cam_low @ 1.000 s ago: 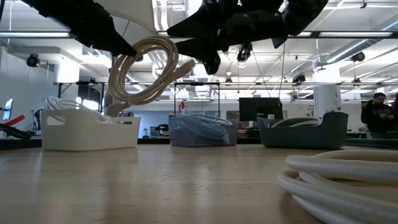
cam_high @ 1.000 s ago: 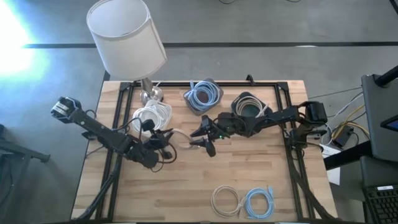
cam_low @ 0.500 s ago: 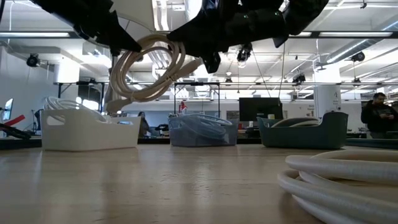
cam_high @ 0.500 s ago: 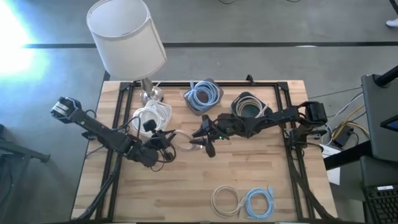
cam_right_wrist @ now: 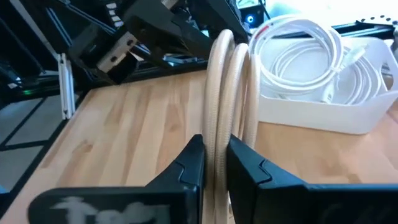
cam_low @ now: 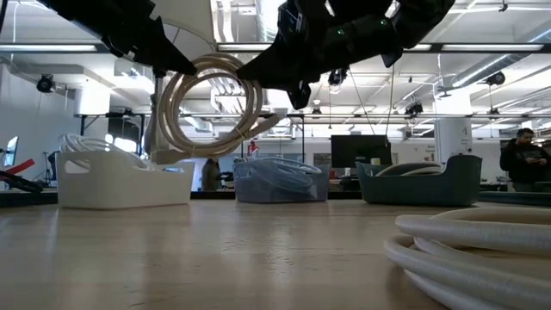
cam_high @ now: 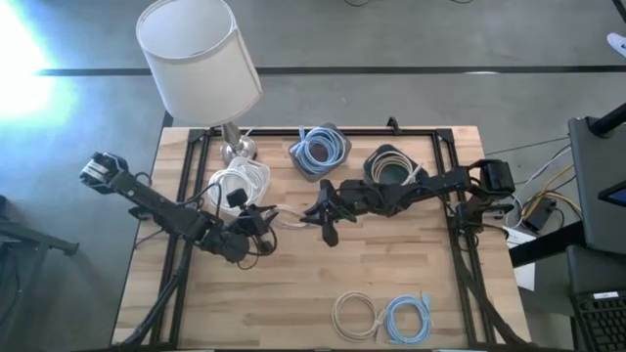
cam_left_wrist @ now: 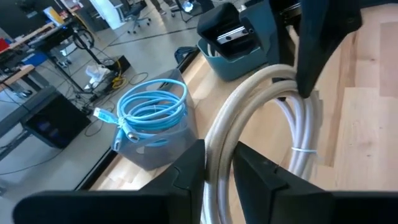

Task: Sort HDMI cables
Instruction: Put the left light brown HDMI cable into the green bin

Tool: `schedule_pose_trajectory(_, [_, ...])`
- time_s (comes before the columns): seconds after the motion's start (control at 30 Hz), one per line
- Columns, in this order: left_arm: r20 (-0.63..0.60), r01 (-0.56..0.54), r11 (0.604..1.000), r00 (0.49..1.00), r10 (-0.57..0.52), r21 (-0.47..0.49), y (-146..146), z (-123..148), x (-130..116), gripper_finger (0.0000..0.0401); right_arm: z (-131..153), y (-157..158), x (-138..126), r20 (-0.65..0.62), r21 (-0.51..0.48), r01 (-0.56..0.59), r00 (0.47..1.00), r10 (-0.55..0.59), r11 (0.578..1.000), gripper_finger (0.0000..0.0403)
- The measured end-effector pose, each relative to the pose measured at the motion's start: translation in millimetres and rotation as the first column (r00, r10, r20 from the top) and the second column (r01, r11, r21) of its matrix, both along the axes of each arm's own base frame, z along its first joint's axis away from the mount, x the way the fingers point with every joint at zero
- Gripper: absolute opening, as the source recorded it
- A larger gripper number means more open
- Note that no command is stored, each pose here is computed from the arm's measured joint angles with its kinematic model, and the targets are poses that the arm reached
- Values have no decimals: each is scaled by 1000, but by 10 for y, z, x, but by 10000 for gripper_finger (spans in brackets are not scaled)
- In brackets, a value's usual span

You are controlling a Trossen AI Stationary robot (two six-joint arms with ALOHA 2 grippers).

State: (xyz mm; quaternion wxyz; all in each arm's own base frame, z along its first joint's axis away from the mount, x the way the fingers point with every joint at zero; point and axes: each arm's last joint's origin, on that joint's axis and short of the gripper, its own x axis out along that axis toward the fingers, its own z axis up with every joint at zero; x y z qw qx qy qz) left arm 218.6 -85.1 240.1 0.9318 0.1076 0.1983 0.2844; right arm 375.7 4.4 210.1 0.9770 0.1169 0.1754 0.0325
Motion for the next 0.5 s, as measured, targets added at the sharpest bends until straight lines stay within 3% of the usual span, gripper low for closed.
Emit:
schedule_pose_trajectory(0.33, [-5, 20, 1000, 1000, -20, -15, -5, 0, 1, 108, 19, -18, -79, -75, -16, 54, 996, -55, 998, 36])
schedule_pose_trajectory(0.5, [-6, 20, 1000, 1000, -20, -16, -5, -2, 0, 110, 223, -19, -268, -135, -22, 56, 989, -59, 998, 37])
